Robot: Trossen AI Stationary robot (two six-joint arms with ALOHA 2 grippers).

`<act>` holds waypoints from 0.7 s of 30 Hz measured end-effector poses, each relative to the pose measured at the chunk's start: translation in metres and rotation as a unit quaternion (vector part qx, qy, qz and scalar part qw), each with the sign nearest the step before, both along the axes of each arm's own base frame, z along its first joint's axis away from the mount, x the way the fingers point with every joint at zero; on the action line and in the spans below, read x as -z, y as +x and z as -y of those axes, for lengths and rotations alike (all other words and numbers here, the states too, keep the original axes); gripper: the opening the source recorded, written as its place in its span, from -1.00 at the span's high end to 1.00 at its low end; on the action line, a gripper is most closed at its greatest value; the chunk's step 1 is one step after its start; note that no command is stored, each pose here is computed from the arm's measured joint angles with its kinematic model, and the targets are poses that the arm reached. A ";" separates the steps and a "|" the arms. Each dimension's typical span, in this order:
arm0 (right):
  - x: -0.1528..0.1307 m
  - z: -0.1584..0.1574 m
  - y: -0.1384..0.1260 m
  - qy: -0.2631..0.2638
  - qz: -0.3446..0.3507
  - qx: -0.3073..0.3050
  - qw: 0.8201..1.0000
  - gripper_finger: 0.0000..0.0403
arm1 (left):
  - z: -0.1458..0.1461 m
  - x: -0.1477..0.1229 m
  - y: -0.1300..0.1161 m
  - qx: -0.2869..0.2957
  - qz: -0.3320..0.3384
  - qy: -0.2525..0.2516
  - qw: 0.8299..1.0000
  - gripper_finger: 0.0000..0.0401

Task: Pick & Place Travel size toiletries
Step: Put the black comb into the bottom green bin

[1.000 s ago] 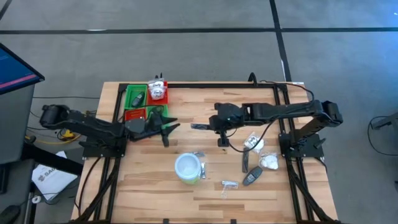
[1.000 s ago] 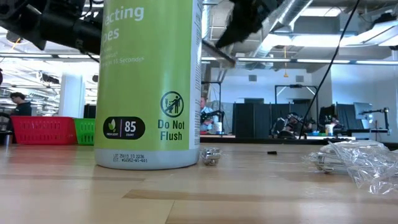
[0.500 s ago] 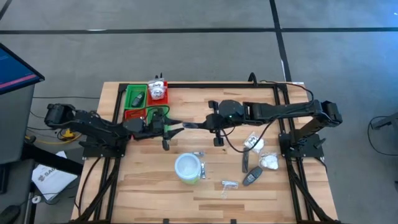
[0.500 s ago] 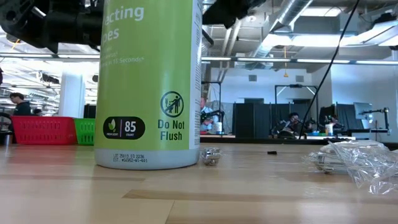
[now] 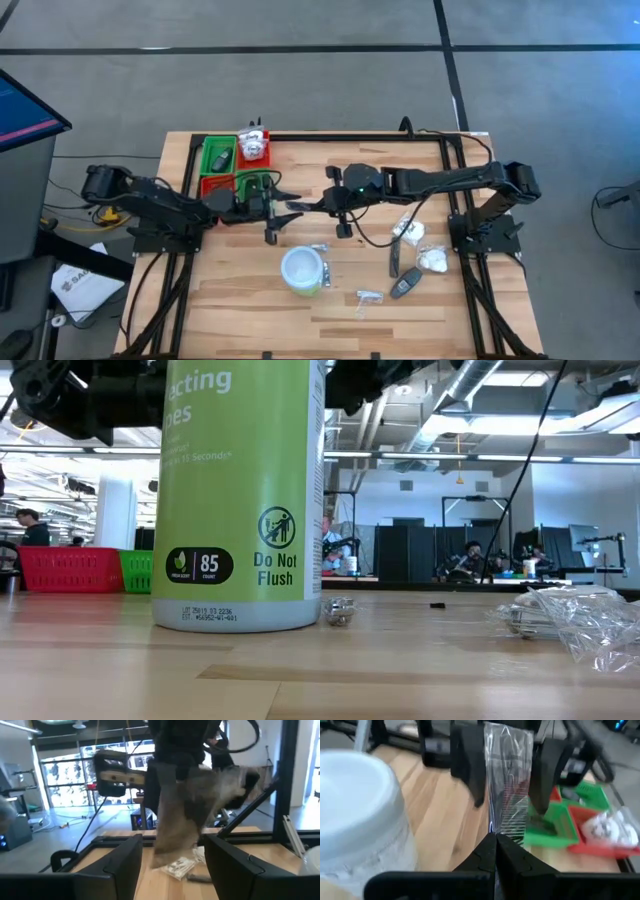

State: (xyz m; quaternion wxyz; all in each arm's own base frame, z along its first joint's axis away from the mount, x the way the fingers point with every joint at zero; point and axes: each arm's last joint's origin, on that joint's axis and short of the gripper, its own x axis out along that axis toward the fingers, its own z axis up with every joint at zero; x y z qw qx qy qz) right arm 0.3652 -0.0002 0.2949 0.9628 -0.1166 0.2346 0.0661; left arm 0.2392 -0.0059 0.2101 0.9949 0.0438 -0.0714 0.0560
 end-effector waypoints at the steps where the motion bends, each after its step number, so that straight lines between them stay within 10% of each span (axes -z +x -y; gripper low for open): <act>1: 0.000 0.000 0.003 0.001 0.006 -0.001 1.000 1.00 | 0.000 0.000 0.001 0.003 0.001 0.005 1.000 -0.02; 7: 0.004 0.001 0.003 0.001 -0.003 0.000 1.000 1.00 | 0.001 -0.001 0.003 0.012 0.002 0.014 1.000 0.17; 15: 0.005 0.008 0.003 0.002 -0.005 0.008 1.000 1.00 | 0.002 -0.001 0.002 0.032 0.006 0.020 0.999 0.92; 21: 0.004 0.011 0.003 0.003 -0.004 0.014 1.000 0.99 | 0.002 -0.001 0.002 0.032 0.007 0.019 0.999 0.97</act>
